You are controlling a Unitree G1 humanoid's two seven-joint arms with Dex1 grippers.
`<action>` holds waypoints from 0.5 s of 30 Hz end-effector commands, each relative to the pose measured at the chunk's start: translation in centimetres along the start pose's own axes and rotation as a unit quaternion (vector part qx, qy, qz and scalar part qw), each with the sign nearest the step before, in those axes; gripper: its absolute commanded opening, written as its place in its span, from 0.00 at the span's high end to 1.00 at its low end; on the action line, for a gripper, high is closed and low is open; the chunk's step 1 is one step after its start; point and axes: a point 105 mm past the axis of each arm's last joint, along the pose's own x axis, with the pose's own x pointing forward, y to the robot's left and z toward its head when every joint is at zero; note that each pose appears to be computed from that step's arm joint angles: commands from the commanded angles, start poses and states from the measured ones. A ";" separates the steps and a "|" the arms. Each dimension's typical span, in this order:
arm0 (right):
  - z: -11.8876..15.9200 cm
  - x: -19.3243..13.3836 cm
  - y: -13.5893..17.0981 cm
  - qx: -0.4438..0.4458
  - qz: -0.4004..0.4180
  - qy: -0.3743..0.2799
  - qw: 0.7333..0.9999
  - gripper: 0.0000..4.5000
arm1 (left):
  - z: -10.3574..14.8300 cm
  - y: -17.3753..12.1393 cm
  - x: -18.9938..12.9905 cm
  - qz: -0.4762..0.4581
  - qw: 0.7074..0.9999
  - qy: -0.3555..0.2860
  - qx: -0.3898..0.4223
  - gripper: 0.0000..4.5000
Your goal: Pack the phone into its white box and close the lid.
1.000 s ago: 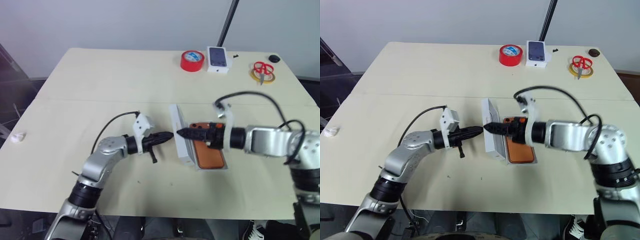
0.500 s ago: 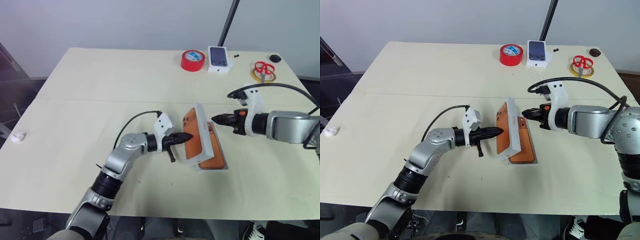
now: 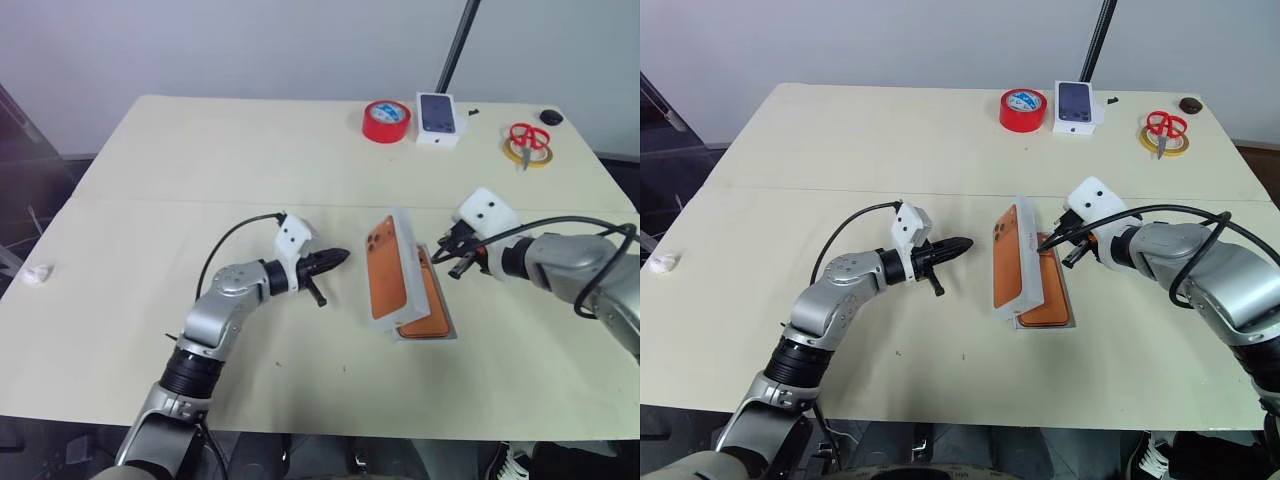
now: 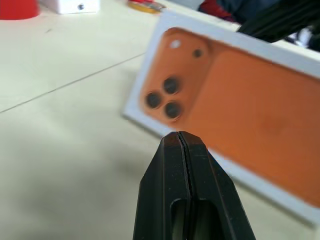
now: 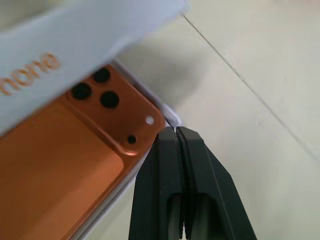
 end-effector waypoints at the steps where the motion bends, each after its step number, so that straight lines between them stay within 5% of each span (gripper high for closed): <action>1: 1.6 -0.7 -0.7 -0.025 -0.015 -0.031 0.999 0.99 | 0.7 -0.5 0.7 -0.017 1.000 -0.004 0.004 1.00; 8: 0.9 -0.8 -1.7 -0.028 -0.034 -0.020 0.999 0.99 | 1.1 -4.4 4.1 -0.099 0.995 -0.002 0.019 1.00; 15: 0.9 -1.3 -2.4 -0.031 -0.046 -0.018 0.998 0.99 | 0.6 -5.0 4.7 -0.105 0.994 0.001 0.011 1.00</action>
